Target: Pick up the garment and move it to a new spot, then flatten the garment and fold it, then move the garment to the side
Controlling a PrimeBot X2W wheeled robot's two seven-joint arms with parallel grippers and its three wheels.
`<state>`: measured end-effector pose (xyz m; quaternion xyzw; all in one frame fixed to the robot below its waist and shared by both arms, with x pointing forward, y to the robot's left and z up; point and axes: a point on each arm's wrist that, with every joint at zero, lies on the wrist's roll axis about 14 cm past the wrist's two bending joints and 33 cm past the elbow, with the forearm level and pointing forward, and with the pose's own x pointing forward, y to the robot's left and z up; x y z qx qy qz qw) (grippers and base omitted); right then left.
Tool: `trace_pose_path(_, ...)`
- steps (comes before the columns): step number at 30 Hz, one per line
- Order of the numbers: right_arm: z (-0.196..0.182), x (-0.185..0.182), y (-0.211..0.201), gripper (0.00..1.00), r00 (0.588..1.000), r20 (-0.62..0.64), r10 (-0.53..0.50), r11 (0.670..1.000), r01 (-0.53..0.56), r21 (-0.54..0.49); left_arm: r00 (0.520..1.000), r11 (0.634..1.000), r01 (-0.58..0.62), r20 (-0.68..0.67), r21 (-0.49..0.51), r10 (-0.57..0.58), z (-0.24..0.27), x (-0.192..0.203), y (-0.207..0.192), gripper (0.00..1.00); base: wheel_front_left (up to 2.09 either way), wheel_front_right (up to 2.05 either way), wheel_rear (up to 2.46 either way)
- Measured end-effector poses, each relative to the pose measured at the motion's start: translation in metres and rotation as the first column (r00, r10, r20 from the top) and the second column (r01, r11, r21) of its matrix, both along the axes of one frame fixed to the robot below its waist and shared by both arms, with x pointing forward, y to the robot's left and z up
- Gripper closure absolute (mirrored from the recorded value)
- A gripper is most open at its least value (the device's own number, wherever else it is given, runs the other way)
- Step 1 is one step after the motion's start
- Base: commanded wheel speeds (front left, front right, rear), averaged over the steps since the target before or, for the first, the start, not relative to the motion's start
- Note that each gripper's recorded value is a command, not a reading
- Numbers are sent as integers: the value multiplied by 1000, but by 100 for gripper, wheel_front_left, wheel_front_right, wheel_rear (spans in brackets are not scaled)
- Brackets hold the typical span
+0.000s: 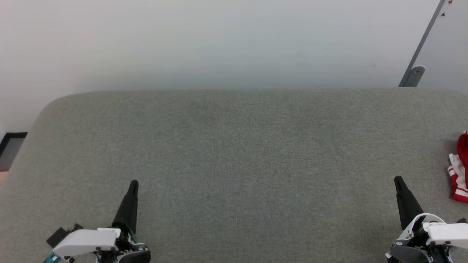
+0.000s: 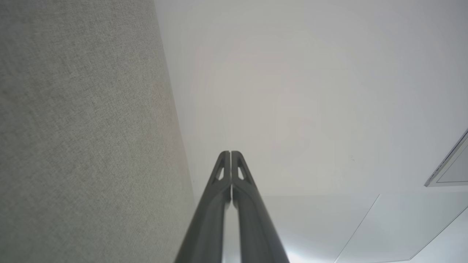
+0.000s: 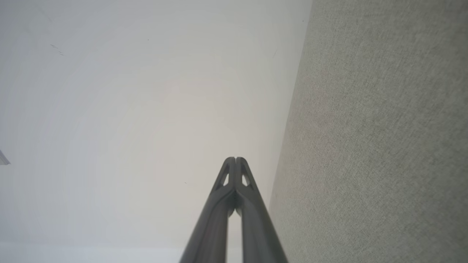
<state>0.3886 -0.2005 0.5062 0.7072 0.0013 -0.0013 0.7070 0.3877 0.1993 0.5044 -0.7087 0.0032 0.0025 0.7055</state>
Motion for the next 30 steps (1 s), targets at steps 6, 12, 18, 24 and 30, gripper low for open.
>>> trace_pose_path(6, 0, 0, 0, 100, 1000, 0, 0, 1000, 0, 0, 1000, 1000, 0, 0, 0, 0, 0, 0, 0, 100, 0, 0, 0)
trace_pose_path(12, 0, 0, 0, 100, 1000, 0, 0, 1000, 0, 0, 1000, 1000, 0, 0, 0, 0, 0, 0, 0, 100, 0, 0, 0)
trace_pose_path(18, 0, 0, 0, 100, 1000, 0, 0, 1000, 0, 0, 1000, 1000, 0, 0, 0, 0, 0, 0, 0, 100, 0, 0, 0)
trace_pose_path(24, 0, 0, 0, 100, 1000, 0, 0, 1000, 0, 0, 1000, 1000, 0, 0, 0, 0, 0, 0, 0, 100, 0, 0, 0)
trace_pose_path(30, 0, 0, 0, 100, 1000, 0, 0, 1000, 0, 0, 1000, 1000, 0, 0, 0, 0, 0, 0, 0, 100, 0, 0, 0)
